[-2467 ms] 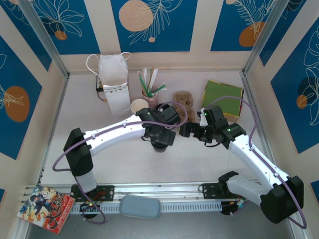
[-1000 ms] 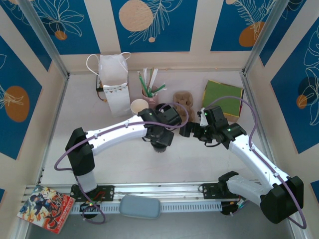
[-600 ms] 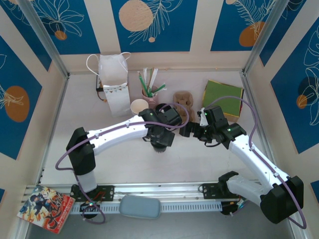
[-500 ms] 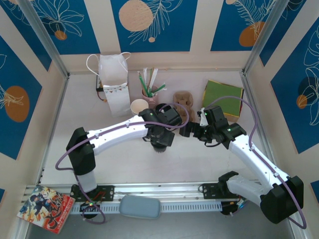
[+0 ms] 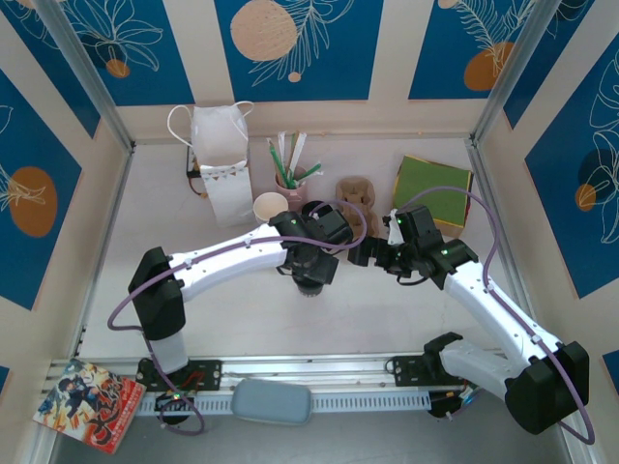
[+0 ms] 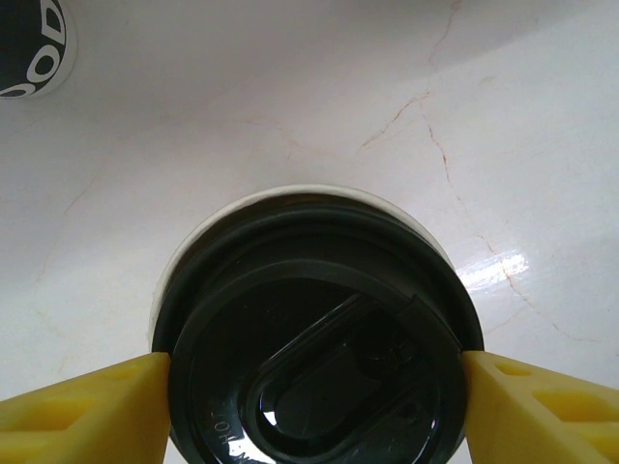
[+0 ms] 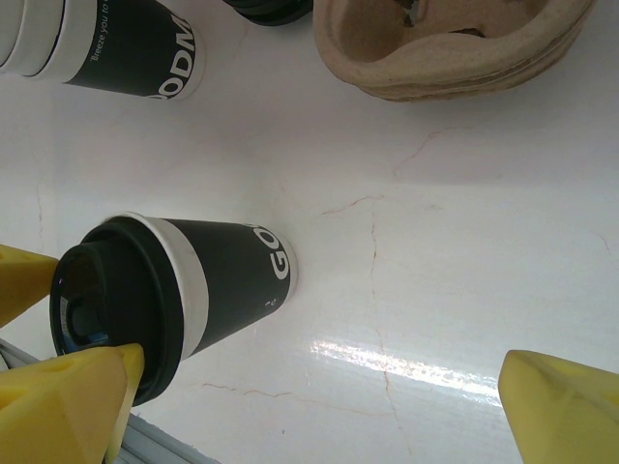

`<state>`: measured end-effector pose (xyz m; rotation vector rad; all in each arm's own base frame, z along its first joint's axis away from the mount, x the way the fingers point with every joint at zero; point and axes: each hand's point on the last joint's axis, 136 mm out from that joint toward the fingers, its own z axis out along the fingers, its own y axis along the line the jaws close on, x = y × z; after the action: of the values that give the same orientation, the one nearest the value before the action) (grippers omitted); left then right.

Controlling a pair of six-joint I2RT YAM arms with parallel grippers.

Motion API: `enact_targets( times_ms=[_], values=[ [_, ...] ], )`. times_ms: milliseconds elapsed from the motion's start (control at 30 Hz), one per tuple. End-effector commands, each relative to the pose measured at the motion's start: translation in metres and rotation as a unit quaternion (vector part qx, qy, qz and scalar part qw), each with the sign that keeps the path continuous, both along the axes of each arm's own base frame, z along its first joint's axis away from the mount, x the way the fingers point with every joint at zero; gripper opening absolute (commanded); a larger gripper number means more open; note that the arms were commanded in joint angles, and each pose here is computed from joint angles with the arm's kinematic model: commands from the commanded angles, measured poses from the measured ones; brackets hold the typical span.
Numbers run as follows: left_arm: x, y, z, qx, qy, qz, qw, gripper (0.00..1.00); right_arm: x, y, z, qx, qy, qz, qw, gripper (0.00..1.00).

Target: Pack the takeout coffee

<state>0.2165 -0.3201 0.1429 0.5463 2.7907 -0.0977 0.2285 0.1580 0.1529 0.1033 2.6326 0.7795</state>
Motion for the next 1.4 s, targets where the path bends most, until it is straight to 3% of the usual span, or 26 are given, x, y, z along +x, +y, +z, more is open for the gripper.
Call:
enact_targets(
  times_ms=[0,333,800,1367],
  values=[
    [-0.008,0.007,-0.014,0.026,0.017,-0.009,0.999,0.71,-0.004,0.001,-0.003,0.009,0.009,0.004,1.0,0.99],
    [0.003,0.012,0.011,0.03,-0.023,-0.004,0.999,0.69,-0.004,0.002,-0.003,0.009,0.009,0.004,1.0,0.99],
    [0.01,0.008,0.017,0.02,-0.032,-0.005,0.999,0.69,-0.002,0.003,-0.005,0.009,0.012,0.005,1.0,0.99],
    [0.012,0.01,-0.004,0.024,-0.009,-0.002,1.0,0.69,-0.002,0.009,-0.004,0.019,0.011,0.018,1.0,0.99]
  ],
)
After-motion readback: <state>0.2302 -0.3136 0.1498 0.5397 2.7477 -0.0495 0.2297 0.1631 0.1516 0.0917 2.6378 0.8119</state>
